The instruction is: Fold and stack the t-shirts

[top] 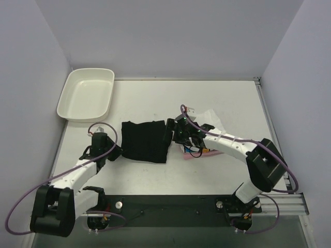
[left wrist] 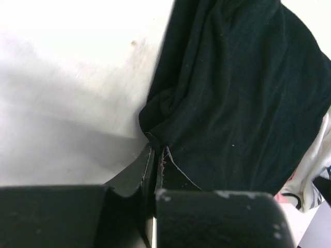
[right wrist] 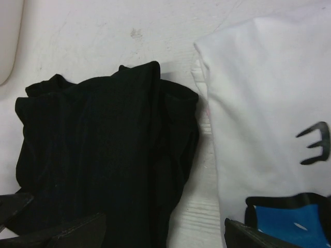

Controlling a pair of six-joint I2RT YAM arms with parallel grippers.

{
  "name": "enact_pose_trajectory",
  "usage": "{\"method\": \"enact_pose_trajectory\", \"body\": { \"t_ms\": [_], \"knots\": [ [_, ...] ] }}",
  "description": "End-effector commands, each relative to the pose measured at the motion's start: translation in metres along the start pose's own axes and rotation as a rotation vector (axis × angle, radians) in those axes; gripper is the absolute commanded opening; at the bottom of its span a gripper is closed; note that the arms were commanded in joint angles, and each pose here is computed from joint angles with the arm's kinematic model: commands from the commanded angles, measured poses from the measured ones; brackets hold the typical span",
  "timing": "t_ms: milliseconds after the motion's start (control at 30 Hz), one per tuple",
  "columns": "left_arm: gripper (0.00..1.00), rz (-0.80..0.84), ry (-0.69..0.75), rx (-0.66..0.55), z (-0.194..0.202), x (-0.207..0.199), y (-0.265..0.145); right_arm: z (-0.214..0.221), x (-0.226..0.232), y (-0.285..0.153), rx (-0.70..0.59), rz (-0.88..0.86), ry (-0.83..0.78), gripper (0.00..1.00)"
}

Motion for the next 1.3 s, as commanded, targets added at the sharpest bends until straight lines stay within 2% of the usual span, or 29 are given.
{"method": "enact_pose_trajectory", "body": {
  "t_ms": [0, 200, 467, 733, 967, 1033, 1133, 1167, 1233, 1267],
  "knots": [
    [0.0, -0.062, -0.006, -0.008, 0.005, 0.014, -0.022, -0.018, 0.027, 0.015, -0.025, -0.096, -0.026, 1.0],
    [0.0, -0.066, -0.004, 0.0, 0.01, 0.02, -0.039, -0.023, 0.039, 0.04, 0.001, -0.111, -0.047, 1.0],
    [0.0, -0.058, -0.001, 0.026, 0.016, 0.026, -0.04, -0.008, 0.037, 0.069, 0.063, -0.076, -0.051, 1.0],
    [0.0, -0.041, 0.011, 0.025, 0.016, 0.024, -0.041, -0.005, 0.021, 0.079, 0.057, 0.034, -0.104, 1.0],
    [0.0, -0.041, 0.017, 0.029, 0.016, 0.024, -0.041, -0.005, 0.023, 0.095, 0.074, 0.047, -0.114, 0.98],
    [0.0, -0.043, 0.018, 0.032, 0.017, 0.024, -0.042, -0.004, 0.024, 0.099, 0.082, 0.045, -0.109, 0.91],
    [0.0, -0.04, 0.018, 0.034, 0.018, 0.025, -0.043, 0.003, 0.025, 0.108, 0.109, 0.041, -0.106, 0.76],
    [0.0, -0.042, 0.018, 0.034, 0.018, 0.026, -0.043, 0.004, 0.025, 0.109, 0.114, 0.039, -0.102, 0.63],
    [0.0, -0.041, 0.018, 0.036, 0.019, 0.027, -0.044, 0.006, 0.027, 0.112, 0.12, 0.037, -0.096, 0.48],
    [0.0, -0.045, 0.017, 0.038, 0.019, 0.028, -0.044, 0.005, 0.027, 0.113, 0.119, 0.036, -0.094, 0.34]
  ]
}}
Point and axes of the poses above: each gripper's point midway between its finger pads, its own y axis out along the fingers, its own x axis along the line the jaws close on, z = x × y, the point moved 5 cm from there along -y, back along the fingers, and after that the axes turned 14 degrees about -y, right-handed, at the moved point
